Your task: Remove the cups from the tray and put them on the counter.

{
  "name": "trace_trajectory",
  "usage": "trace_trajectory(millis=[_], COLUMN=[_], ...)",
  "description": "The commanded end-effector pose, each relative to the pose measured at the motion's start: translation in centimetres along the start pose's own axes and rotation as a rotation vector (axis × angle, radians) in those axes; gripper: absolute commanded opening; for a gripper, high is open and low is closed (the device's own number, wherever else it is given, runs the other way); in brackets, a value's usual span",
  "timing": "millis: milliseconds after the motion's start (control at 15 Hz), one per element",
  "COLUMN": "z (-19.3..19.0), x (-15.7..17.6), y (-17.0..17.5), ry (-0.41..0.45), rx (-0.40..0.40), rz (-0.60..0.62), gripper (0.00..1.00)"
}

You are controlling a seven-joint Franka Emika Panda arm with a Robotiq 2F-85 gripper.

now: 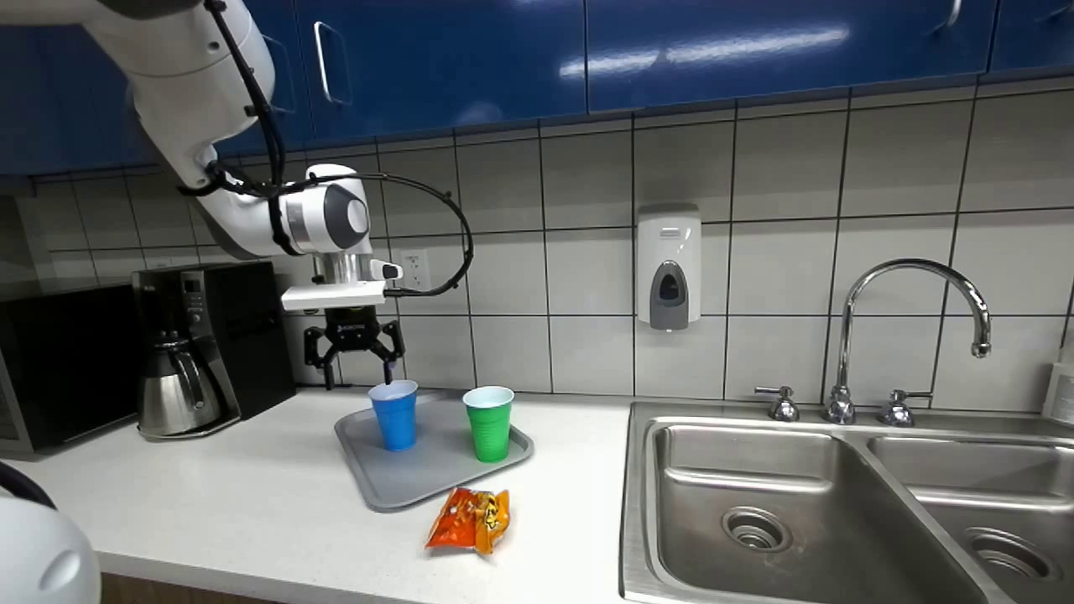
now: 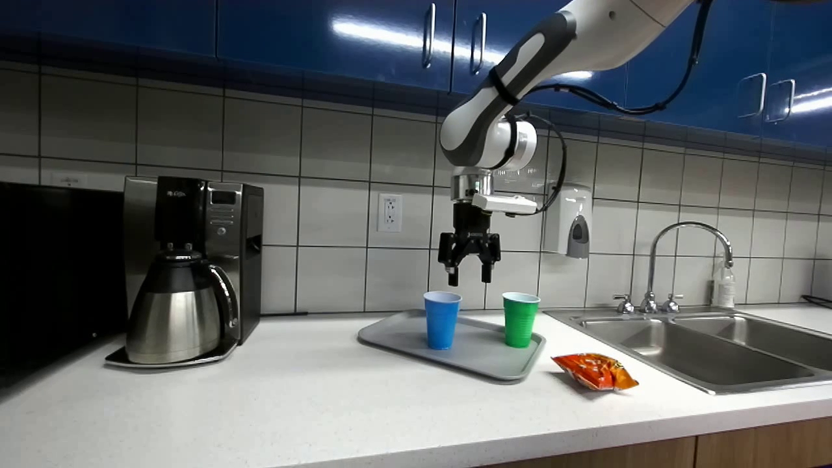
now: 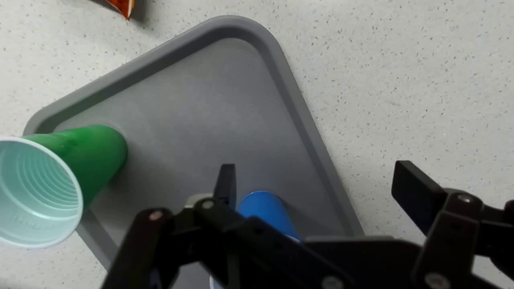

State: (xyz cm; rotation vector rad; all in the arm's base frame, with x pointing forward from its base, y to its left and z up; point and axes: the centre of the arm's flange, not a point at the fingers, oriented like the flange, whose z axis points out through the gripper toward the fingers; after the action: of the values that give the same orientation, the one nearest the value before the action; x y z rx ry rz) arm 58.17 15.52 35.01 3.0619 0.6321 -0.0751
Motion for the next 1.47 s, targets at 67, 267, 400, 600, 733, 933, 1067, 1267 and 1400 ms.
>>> trace_trajectory(millis=[67, 267, 400, 600, 733, 933, 1067, 1267, 1400], z=[1.0, 1.9, 1.7, 1.7, 1.7, 1.7, 1.7, 1.8, 1.9], x=[1.2, 1.5, 1.5, 1.5, 1.5, 1.5, 1.5, 1.6, 1.8], y=[-0.3, -0.5, -0.4, -0.4, -0.4, -0.4, -0.4, -0.5, -0.6], ry=[-0.007, -0.018, -0.015, -0.015, -0.015, -0.015, -0.015, -0.01, -0.002], rx=[0.007, 0.011, 0.01, 0.01, 0.01, 0.01, 0.01, -0.002, -0.013], rz=[-0.008, -0.011, -0.01, -0.01, -0.01, -0.01, -0.01, -0.01, -0.014], gripper=[1.0, 1.0, 1.0, 1.0, 1.0, 1.0, 1.0, 1.0, 1.0])
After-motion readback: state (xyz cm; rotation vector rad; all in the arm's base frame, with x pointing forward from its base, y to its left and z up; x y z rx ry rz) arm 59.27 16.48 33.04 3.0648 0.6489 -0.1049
